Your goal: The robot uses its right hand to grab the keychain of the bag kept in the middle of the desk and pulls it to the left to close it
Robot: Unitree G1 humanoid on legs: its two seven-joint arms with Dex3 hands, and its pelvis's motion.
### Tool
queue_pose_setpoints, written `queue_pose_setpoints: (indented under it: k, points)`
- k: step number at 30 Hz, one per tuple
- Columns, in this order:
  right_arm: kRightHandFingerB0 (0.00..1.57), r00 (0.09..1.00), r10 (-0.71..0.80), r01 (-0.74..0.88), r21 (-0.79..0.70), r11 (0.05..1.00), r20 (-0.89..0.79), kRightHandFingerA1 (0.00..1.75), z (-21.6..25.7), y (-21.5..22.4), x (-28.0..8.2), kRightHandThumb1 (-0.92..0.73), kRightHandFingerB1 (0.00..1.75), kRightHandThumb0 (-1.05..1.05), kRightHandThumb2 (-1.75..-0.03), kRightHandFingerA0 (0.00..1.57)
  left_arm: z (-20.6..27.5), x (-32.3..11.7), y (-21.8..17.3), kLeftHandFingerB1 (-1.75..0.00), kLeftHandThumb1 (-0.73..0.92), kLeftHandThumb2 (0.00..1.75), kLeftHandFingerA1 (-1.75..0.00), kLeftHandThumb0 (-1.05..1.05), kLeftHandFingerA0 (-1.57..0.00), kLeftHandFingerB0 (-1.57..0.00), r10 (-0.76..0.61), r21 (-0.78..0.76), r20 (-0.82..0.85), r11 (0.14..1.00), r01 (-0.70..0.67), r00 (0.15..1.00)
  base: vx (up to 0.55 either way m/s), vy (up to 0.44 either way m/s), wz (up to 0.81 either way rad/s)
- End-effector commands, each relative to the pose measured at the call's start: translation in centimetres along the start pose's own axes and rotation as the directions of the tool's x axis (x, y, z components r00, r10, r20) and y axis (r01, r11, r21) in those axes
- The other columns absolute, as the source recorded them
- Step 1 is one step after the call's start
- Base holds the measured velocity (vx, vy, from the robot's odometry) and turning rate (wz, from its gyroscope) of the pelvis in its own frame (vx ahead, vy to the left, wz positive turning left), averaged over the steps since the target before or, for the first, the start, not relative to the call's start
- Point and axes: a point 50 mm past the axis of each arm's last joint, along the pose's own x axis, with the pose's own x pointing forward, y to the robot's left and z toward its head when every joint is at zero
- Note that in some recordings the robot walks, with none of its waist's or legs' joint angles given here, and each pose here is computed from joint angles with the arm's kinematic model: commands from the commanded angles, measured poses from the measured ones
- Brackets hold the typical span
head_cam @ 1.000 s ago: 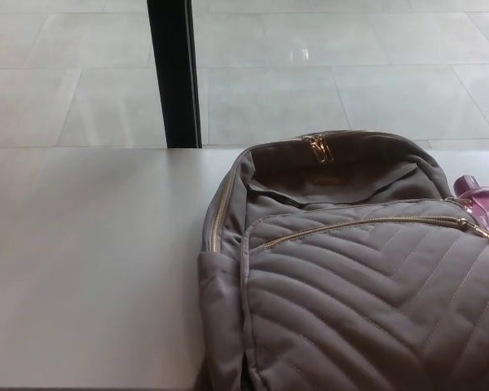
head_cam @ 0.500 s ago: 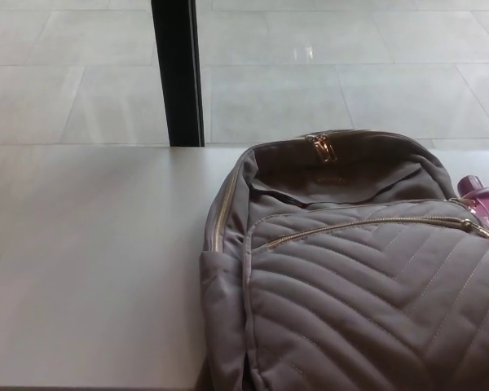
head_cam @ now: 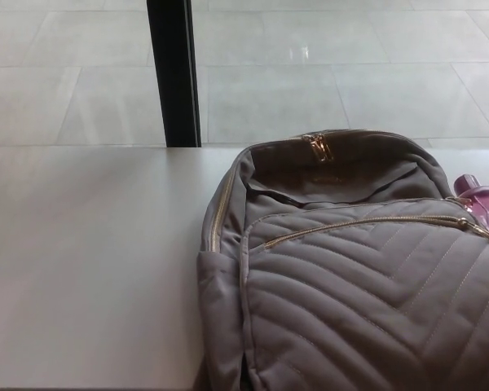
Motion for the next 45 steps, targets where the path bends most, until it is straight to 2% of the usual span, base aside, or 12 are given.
queue_pose_setpoints:
  k: [1, 10, 13, 23, 24, 26, 29, 30, 38, 41, 42, 45]
  points:
    - [0.5, 0.998, 0.028, -0.026, -0.036, 0.999, 0.048, 0.57, 1.4, 0.3, 0.6, -0.7, 0.36, -0.65, -0.62, 0.41, 0.8, -0.2, 0.7, -1.12, 0.4, 0.79, -1.24, -0.89, -0.76, -0.6, -0.01, 0.027, 0.03, 1.0, 0.009, 0.999, 0.0, 0.0, 0.0]
    - [0.45, 0.99, 0.041, -0.032, -0.075, 0.997, 0.131, 0.64, 3.7, 0.3, 1.4, -0.69, 0.34, -0.69, -0.61, 0.46, 0.4, -0.3, 0.8, -1.03, 0.32, 1.03, -1.12, -0.82, -0.84, -0.7, 0.0, 0.008, 0.014, 1.0, 0.0, 1.0, 0.0, 0.0, 0.0]
    - [0.35, 0.991, 0.031, -0.022, -0.072, 0.997, 0.133, 0.7, 3.7, 0.1, 1.4, -0.57, 0.48, -0.73, -0.94, 0.45, 0.6, -0.4, 0.8, -1.11, 0.42, 0.87, -1.24, -0.82, -0.73, -0.6, -0.015, 0.024, 0.018, 1.0, 0.014, 1.0, 0.0, 0.0, 0.0]
    - [0.31, 0.993, 0.061, -0.047, -0.141, 0.989, 0.097, 0.7, 2.9, 0.0, 1.0, -0.7, 0.3, -0.67, -0.61, 0.57, 0.7, -0.5, 0.8, -1.12, 0.48, 0.84, -1.26, -0.94, -0.76, -0.63, -0.054, 0.027, 0.04, 0.998, 0.053, 0.998, 0.0, 0.0, 0.0]
    - [0.23, 0.993, 0.074, -0.058, -0.173, 0.983, 0.087, 0.74, 2.8, 0.1, 1.1, -0.6, 0.44, -0.74, -0.92, 0.57, 0.8, -0.4, 0.7, -1.13, 0.49, 0.83, -1.27, -0.93, -0.76, -0.63, -0.054, 0.031, 0.038, 0.998, 0.053, 0.998, 0.0, 0.0, 0.0]
    - [0.3, 0.993, 0.089, -0.074, -0.191, 0.979, 0.072, 0.76, 2.7, 0.2, 1.1, -0.71, 0.3, -0.67, -0.62, 0.61, 0.8, -0.4, 0.7, -1.05, 0.38, 1.04, -1.17, -0.97, -0.82, -0.68, -0.062, 0.062, 0.038, 0.996, 0.059, 0.997, 0.0, 0.0, 0.0]
    - [0.32, 0.995, 0.1, -0.089, -0.27, 0.959, 0.029, 1.01, 2.5, 0.4, 1.0, -0.7, 0.31, -0.64, -0.62, 0.7, 0.9, -0.6, 0.7, -1.11, 0.52, 0.81, -1.26, -0.98, -0.75, -0.62, -0.085, 0.086, 0.038, 0.993, 0.082, 0.996, 0.0, 0.0, 0.0]
    - [0.35, 0.995, 0.098, -0.09, -0.286, 0.954, 0.013, 1.17, 2.3, 0.5, 1.1, -0.67, 0.33, -0.6, -0.62, 0.72, 0.8, -0.5, 0.7, -1.01, 0.42, 1.07, -1.12, -0.97, -0.8, -0.69, -0.075, 0.1, 0.028, 0.992, 0.072, 0.997, 0.0, 0.0, 0.0]
    - [0.39, 0.989, 0.123, -0.144, -0.387, 0.911, -0.08, 1.34, 1.6, 1.1, 0.9, -0.72, 0.34, -0.62, -0.62, 0.71, 0.9, -0.4, 0.6, -1.01, 0.42, 1.12, -1.12, -0.96, -0.86, -0.71, -0.088, 0.151, 0.013, 0.985, 0.085, 0.996, 0.0, 0.0, 0.0]
    - [0.3, 0.986, 0.127, -0.16, -0.418, 0.894, -0.107, 1.17, 1.5, 1.5, 0.8, -0.59, 0.49, -0.61, -0.98, 0.74, 0.7, -0.4, 0.6, -1.02, 0.44, 1.13, -1.1, -0.98, -0.82, -0.71, -0.085, 0.173, -0.002, 0.981, 0.084, 0.996, 0.0, 0.0, 0.0]
    - [0.4, 0.986, 0.128, -0.163, -0.423, 0.891, -0.11, 1.44, 1.5, 1.5, 0.8, -0.72, 0.34, -0.57, -0.65, 0.63, 0.7, -0.5, 0.6, -1.02, 0.36, 1.14, -1.3, -0.94, -1.17, -0.73, -0.091, 0.178, -0.001, 0.98, 0.09, 0.996, 0.0, 0.0, 0.0]
    - [0.34, 0.983, 0.135, -0.178, -0.443, 0.879, -0.126, 1.18, 1.4, 1.7, 0.9, -0.61, 0.5, -0.58, -0.94, 0.72, 0.6, -0.6, 0.6, -1.02, 0.49, 1.13, -1.13, -1.04, -0.84, -0.72, -0.098, 0.171, -0.007, 0.98, 0.098, 0.995, 0.0, 0.0, 0.0]
